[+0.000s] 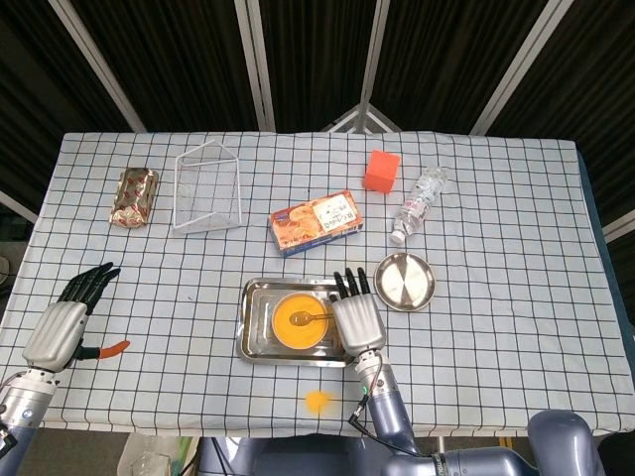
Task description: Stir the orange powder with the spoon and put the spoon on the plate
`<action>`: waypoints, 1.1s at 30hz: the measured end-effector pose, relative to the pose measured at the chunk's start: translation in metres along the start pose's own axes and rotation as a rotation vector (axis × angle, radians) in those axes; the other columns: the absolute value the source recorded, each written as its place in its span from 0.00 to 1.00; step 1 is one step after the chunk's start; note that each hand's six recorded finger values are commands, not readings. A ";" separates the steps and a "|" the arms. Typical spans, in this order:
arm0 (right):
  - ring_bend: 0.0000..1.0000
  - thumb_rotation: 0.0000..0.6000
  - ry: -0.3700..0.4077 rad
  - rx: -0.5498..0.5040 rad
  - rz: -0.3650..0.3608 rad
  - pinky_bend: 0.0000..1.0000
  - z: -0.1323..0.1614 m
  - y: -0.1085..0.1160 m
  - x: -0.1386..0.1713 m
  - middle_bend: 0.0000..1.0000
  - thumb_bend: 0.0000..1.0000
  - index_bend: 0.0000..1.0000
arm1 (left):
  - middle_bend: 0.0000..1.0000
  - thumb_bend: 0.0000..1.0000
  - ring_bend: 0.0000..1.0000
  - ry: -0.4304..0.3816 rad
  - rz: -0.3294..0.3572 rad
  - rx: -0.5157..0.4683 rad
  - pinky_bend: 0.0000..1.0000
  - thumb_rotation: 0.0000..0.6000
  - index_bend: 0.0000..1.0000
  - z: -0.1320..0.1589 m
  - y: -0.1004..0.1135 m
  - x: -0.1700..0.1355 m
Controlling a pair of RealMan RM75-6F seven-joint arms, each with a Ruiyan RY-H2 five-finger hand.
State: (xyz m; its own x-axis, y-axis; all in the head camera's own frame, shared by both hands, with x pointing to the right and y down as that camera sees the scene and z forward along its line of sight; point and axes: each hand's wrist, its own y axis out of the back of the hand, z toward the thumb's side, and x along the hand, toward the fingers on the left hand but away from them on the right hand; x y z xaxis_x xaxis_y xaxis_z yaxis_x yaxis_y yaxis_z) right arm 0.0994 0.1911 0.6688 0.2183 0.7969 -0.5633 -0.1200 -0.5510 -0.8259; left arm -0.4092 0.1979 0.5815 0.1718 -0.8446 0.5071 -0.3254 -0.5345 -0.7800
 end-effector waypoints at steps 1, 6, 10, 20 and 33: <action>0.00 1.00 -0.001 0.001 0.001 0.00 0.000 0.000 0.000 0.13 0.47 0.47 | 0.00 0.00 0.00 0.000 0.000 0.000 0.02 1.00 0.00 0.000 0.000 0.000; 0.00 1.00 -0.005 0.003 0.003 0.00 -0.001 0.000 -0.001 0.13 0.47 0.47 | 0.00 0.00 0.00 0.001 -0.001 0.000 0.02 1.00 0.00 0.000 0.000 0.000; 0.00 1.00 -0.011 0.003 0.006 0.00 -0.002 -0.001 -0.002 0.13 0.49 0.49 | 0.00 0.00 0.00 0.000 -0.001 -0.001 0.02 1.00 0.00 0.000 0.000 0.000; 0.00 1.00 -0.013 -0.004 0.013 0.00 0.000 -0.003 -0.001 0.13 0.51 0.50 | 0.00 0.00 0.00 0.000 0.000 -0.002 0.02 1.00 0.00 0.000 0.000 0.000; 0.00 1.00 -0.013 -0.020 0.017 0.00 0.003 -0.005 0.000 0.13 0.51 0.50 | 0.00 0.00 0.00 0.000 -0.001 0.000 0.02 1.00 0.00 0.000 0.000 0.000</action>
State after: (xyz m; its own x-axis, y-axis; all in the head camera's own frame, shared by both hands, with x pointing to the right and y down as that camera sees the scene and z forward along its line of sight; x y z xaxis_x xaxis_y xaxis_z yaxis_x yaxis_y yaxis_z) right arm 0.0975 0.1948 0.6728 0.2038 0.7903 -0.5778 -0.1046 -0.5693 -0.8155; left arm -0.4089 0.1975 0.5816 0.1717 -0.8442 0.5078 -0.3255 -0.5351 -0.7796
